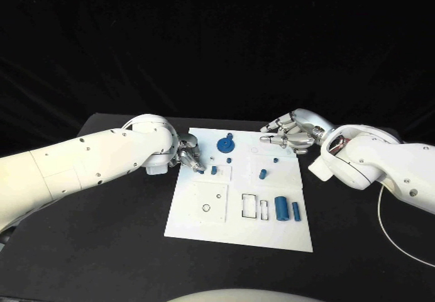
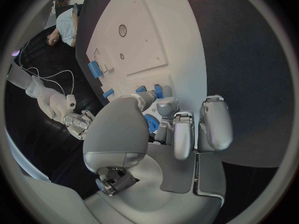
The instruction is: Assemble the parts on the task board
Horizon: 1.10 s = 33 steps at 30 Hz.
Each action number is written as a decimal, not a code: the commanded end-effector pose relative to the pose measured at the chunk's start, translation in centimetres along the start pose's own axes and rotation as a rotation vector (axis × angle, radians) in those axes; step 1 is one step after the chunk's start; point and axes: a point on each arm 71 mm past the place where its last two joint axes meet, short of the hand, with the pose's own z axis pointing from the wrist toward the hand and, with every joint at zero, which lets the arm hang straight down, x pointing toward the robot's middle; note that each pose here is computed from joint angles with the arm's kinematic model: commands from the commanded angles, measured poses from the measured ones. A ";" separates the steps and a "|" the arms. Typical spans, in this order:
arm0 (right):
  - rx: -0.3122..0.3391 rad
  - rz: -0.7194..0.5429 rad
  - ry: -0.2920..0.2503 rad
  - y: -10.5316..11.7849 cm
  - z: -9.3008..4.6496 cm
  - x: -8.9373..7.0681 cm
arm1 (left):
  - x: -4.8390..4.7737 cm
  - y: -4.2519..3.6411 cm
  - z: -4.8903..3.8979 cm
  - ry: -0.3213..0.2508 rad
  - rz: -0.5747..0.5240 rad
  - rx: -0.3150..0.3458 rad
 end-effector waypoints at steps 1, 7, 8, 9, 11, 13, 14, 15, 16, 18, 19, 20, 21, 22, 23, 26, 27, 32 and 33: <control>-0.010 -0.004 0.013 0.1 0.0 0.2 | 0.73 0.17 0.30 0.039 0.019 -0.013; -0.011 -0.003 0.014 0.1 0.0 0.2 | 0.71 0.19 0.46 0.043 0.001 -0.026; -0.011 -0.003 0.014 0.1 0.0 0.2 | 0.68 0.25 0.52 0.042 -0.007 -0.038; -0.011 -0.003 0.014 0.1 0.0 0.2 | 0.67 0.27 0.54 0.041 -0.008 -0.041; -0.010 -0.003 0.015 0.1 0.0 0.2 | 0.64 0.35 0.62 0.038 -0.015 -0.056; -0.010 -0.003 0.015 0.1 0.0 0.2 | 0.63 0.43 0.69 0.037 -0.019 -0.072; -0.010 -0.003 0.016 0.1 0.0 0.2 | 0.63 0.44 0.71 0.037 -0.020 -0.075; -0.010 -0.003 0.016 0.1 0.0 0.2 | 0.63 0.45 0.74 0.037 -0.021 -0.079; -0.011 -0.003 0.016 0.1 0.0 0.2 | 0.63 0.45 0.78 0.036 -0.022 -0.083; -0.011 -0.002 0.017 0.1 0.0 0.3 | 0.62 0.41 0.81 0.033 -0.025 -0.086; -0.011 -0.002 0.017 0.1 0.0 0.3 | 0.62 0.38 0.83 0.033 -0.025 -0.086; -0.012 -0.002 0.017 0.1 0.0 0.3 | 0.62 0.35 0.85 0.032 -0.025 -0.087; -0.012 -0.002 0.018 0.1 0.0 0.3 | 0.63 0.33 0.86 0.032 -0.025 -0.087; -0.012 -0.002 0.018 0.1 0.0 0.3 | 0.63 0.30 0.87 0.033 -0.025 -0.087; -0.012 -0.001 0.018 0.1 0.0 0.3 | 0.64 0.28 0.88 0.034 -0.024 -0.087; -0.012 -0.001 0.017 0.1 0.0 0.2 | 0.69 0.22 0.89 0.039 -0.021 -0.086; -0.013 0.000 0.016 0.1 0.0 0.2 | 0.70 0.20 0.89 0.041 -0.020 -0.085; -0.015 0.002 0.015 0.2 0.0 0.2 | 0.74 0.13 0.89 0.044 -0.018 -0.080; -0.015 0.002 0.015 0.2 0.0 0.2 | 0.73 0.11 0.89 0.044 -0.018 -0.079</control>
